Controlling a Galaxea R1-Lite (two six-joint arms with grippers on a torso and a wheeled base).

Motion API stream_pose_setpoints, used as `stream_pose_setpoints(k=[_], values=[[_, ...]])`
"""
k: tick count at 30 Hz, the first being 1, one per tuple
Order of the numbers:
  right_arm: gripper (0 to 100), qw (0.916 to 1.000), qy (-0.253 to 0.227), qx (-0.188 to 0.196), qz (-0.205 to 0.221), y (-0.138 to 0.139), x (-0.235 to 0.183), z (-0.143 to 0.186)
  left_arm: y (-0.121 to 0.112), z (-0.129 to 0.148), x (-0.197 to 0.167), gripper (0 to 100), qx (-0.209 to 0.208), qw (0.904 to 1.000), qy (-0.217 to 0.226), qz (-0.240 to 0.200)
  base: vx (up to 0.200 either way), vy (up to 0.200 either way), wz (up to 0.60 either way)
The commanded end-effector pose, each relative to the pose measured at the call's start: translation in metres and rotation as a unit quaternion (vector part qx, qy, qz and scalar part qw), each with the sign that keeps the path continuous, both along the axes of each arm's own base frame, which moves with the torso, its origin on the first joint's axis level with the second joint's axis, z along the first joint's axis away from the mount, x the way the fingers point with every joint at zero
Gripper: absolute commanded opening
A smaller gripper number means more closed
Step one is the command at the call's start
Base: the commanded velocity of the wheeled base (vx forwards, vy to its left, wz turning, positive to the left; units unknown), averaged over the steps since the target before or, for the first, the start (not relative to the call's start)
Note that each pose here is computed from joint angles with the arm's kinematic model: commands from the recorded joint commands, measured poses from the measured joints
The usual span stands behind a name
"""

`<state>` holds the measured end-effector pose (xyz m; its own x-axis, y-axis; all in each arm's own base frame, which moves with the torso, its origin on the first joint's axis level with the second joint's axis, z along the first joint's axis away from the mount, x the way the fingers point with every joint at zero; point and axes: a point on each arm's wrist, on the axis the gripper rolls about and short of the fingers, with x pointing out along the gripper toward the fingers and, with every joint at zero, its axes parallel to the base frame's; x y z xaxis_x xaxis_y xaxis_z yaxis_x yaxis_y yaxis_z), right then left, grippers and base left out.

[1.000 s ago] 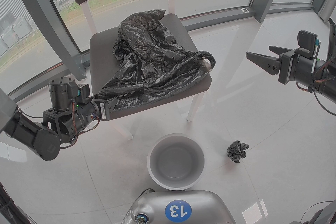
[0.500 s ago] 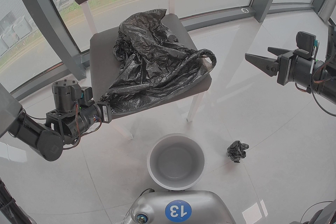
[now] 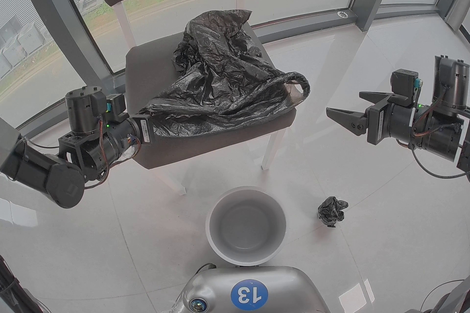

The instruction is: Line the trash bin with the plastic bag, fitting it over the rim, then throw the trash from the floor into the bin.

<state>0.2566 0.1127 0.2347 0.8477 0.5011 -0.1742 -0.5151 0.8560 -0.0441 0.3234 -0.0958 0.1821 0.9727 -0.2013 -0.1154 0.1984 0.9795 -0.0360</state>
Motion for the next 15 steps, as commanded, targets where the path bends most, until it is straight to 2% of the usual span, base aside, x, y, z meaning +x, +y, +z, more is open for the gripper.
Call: stream_pose_setpoints(k=[1, 6, 15], values=[[100, 0.9998, 0.017, -0.008, -0.010, -0.001, 0.014, -0.014, 0.002, 0.009, 0.001, 0, -0.005, 0.9999, -0.014, 0.003, 0.000, 0.000, 0.00], [100, 0.9995, 0.024, -0.007, -0.017, -0.001, 0.027, -0.018, 0.005, 0.017, 0.009, 0, -0.020, 0.9993, -0.029, 0.011, 0.000, 0.000, 0.00], [100, 0.9996, 0.025, -0.011, -0.012, 0.001, 0.023, -0.019, -0.001, 0.040, 0.011, 0, -0.047, 0.9969, -0.063, 0.005, 0.000, 0.000, 0.00]])
